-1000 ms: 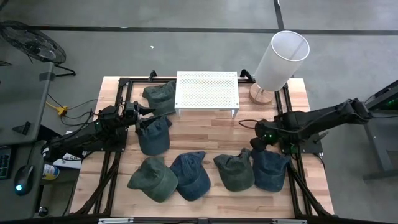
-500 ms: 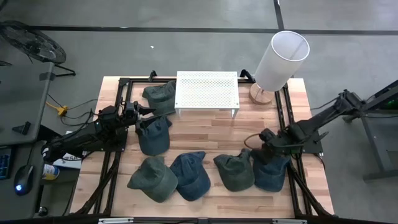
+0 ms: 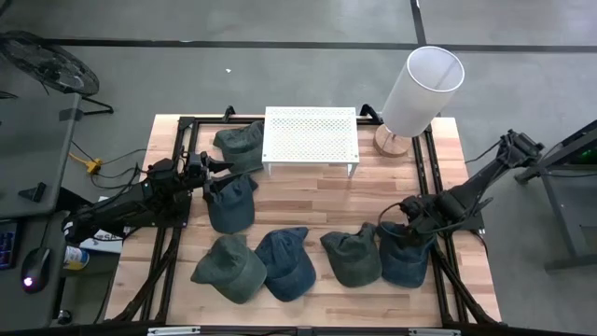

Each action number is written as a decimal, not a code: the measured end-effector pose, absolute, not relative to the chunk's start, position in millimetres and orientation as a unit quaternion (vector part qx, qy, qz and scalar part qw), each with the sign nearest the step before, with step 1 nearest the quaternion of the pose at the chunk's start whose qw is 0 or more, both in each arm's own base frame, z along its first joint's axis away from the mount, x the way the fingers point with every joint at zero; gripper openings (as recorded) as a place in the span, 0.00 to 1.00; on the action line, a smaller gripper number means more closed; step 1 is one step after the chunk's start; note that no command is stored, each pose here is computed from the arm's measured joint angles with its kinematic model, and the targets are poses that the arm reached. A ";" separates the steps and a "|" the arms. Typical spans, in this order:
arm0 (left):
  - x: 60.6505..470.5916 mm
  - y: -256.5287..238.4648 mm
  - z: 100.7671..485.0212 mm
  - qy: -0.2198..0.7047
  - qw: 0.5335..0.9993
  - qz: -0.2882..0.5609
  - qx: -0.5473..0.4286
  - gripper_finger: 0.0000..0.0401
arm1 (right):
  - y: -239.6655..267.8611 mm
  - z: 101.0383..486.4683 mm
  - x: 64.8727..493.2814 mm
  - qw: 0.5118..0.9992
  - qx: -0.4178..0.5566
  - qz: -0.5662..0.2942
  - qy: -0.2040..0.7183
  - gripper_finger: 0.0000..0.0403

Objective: Pick & Place hat
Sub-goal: Put the dark blue cap on the shelf

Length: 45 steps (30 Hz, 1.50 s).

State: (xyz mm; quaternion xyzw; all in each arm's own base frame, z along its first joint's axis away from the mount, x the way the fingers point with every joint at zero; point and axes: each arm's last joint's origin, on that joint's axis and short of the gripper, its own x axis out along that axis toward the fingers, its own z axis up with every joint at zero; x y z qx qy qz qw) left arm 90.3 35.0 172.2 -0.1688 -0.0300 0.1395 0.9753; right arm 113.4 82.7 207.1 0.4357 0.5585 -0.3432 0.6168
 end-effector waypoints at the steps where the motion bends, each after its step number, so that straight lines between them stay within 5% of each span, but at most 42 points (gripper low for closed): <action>1: 90.3 35.0 172.1 -0.030 0.975 0.140 -0.169 0.67 | 82.6 206.2 112.6 0.605 0.441 -0.360 0.557 0.59; 16: 90.3 35.0 172.2 -0.030 0.975 0.139 -0.169 0.67 | 82.1 158.6 134.3 0.444 0.513 -0.462 0.571 0.59; 36: 90.3 35.0 172.2 -0.030 0.975 0.139 -0.169 0.67 | 60.0 120.5 140.0 0.387 0.565 -0.484 0.545 0.58; 45: 90.3 35.0 172.2 -0.030 0.975 0.140 -0.169 0.67 | 59.2 119.8 140.0 0.396 0.561 -0.488 0.539 0.39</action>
